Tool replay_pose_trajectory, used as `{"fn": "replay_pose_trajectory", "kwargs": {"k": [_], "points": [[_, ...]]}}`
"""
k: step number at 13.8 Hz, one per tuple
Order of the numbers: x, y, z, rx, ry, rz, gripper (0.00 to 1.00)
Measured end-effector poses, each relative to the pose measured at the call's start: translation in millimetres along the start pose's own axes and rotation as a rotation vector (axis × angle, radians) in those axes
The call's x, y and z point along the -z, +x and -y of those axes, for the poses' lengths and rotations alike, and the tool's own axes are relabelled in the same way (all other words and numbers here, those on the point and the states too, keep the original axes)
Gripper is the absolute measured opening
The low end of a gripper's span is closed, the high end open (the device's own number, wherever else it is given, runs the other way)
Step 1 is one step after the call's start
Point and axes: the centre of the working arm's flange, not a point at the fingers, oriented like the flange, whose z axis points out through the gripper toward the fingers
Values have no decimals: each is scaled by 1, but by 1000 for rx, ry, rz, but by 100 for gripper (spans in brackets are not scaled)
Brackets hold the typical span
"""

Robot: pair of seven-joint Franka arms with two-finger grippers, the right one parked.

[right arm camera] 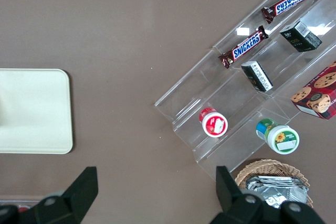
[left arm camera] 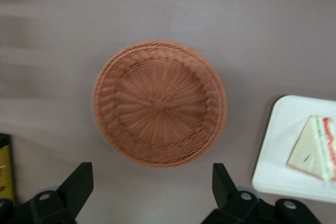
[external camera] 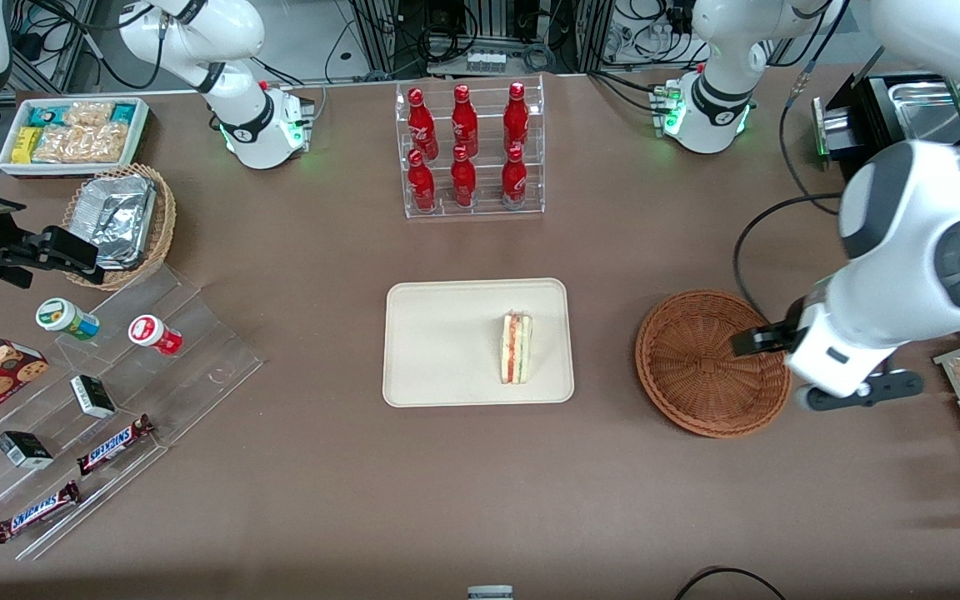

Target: Place sandwich from basket to tray

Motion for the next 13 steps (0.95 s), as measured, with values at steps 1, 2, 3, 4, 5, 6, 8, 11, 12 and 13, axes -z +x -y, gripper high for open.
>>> {"fn": "replay_pose_trajectory", "kwargs": {"k": [1, 2, 3, 4, 5, 6, 8, 11, 12, 13], "points": [[8, -6, 12, -15, 11, 16, 100], [16, -12, 24, -29, 20, 31, 100], [23, -17, 34, -40, 27, 41, 100], [30, -23, 41, -47, 32, 45, 100], [36, -28, 47, -47, 31, 43, 100], [41, -34, 51, -49, 31, 43, 100], [44, -48, 55, -46, 44, 50, 100], [45, -72, 66, -71, 39, 71, 100], [46, -81, 71, -82, 44, 73, 100], [48, -90, 74, -91, 49, 74, 100]]}}
